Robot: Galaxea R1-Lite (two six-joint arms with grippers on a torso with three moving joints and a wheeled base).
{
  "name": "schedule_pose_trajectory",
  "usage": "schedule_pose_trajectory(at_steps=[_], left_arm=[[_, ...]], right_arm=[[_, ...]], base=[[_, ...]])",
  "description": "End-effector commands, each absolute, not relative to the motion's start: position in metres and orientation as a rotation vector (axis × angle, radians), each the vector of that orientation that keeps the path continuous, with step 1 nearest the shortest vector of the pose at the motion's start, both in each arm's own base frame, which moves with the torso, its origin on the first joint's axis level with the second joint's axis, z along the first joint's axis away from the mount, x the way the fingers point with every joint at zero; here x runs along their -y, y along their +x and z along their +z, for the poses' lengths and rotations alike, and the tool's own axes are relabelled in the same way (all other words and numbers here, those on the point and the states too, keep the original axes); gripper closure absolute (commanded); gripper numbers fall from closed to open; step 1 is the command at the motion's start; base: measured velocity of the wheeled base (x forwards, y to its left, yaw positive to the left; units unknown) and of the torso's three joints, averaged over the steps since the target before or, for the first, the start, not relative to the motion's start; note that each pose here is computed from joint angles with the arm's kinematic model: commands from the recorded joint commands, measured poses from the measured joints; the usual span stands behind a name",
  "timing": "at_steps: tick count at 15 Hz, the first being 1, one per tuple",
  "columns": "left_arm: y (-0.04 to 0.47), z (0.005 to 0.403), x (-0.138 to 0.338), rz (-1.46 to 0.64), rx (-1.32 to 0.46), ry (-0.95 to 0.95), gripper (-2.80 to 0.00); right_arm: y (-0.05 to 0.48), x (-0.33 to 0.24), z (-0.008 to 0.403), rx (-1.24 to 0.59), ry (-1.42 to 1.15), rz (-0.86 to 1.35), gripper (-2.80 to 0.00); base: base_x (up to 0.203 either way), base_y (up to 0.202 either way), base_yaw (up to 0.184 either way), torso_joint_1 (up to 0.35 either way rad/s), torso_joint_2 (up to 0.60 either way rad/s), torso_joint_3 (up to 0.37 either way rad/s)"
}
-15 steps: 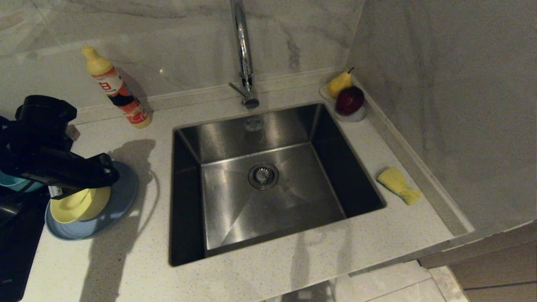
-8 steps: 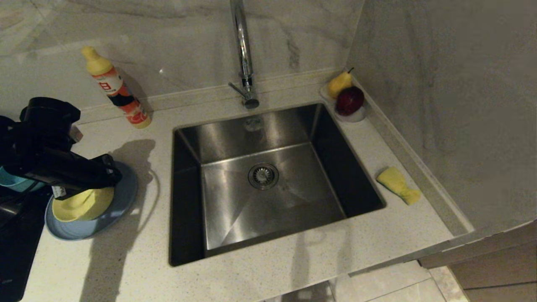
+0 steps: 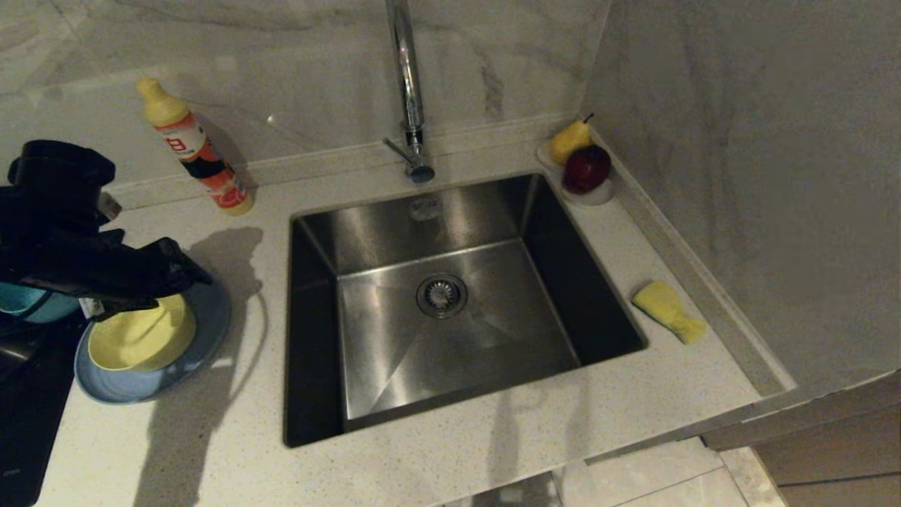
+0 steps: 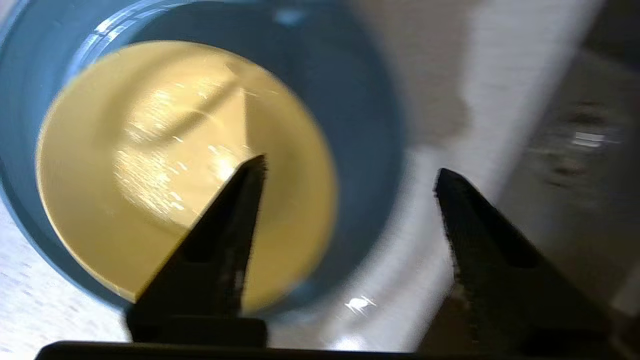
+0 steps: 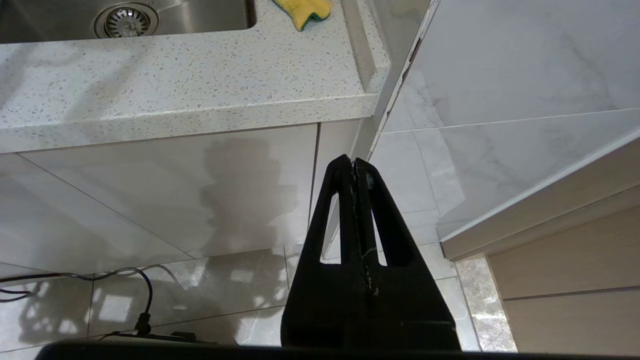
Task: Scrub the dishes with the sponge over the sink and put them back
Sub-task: Place the bowl on the plate, then place the bowl on the bowl
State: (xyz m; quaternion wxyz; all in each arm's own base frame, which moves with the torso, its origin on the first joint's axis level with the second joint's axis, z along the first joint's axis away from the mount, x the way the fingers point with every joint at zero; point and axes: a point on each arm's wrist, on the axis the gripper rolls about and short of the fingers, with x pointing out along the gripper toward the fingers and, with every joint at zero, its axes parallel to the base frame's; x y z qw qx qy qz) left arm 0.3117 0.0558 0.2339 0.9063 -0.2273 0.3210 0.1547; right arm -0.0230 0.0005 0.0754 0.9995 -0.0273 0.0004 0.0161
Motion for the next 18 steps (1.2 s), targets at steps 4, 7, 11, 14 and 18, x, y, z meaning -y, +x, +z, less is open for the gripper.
schedule_pose_trajectory(at_steps=[4, 7, 11, 14, 18], left_arm=[[0.265, 0.289, -0.046, 0.227, -0.544, -0.524, 0.00], [0.243, 0.301, -0.051, 0.302, -0.508, -0.561, 0.00], [0.239, 0.296, -0.081, 0.452, -0.497, -0.597, 0.00], [0.252, 0.289, -0.107, 0.526, -0.491, -0.619, 0.00], [0.275, 0.284, -0.138, 0.584, -0.480, -0.627, -2.80]], right_arm=[[-0.023, 0.000, 0.075, -0.001, -0.055, 0.034, 0.00], [-0.023, 0.000, 0.075, -0.001, -0.055, 0.034, 0.00], [-0.023, 0.000, 0.075, 0.000, -0.055, 0.034, 0.00], [-0.023, 0.000, 0.075, 0.000, -0.056, 0.034, 0.00], [-0.023, 0.000, 0.075, 0.000, -0.055, 0.034, 0.00]], base=[[0.000, 0.000, 0.000, 0.000, 0.00, 0.000], [0.000, 0.000, 0.000, 0.000, 0.00, 0.000], [0.000, 0.000, 0.000, 0.000, 0.00, 0.000], [0.000, 0.000, 0.000, 0.000, 0.00, 0.000], [0.000, 0.000, 0.000, 0.000, 0.00, 0.000]])
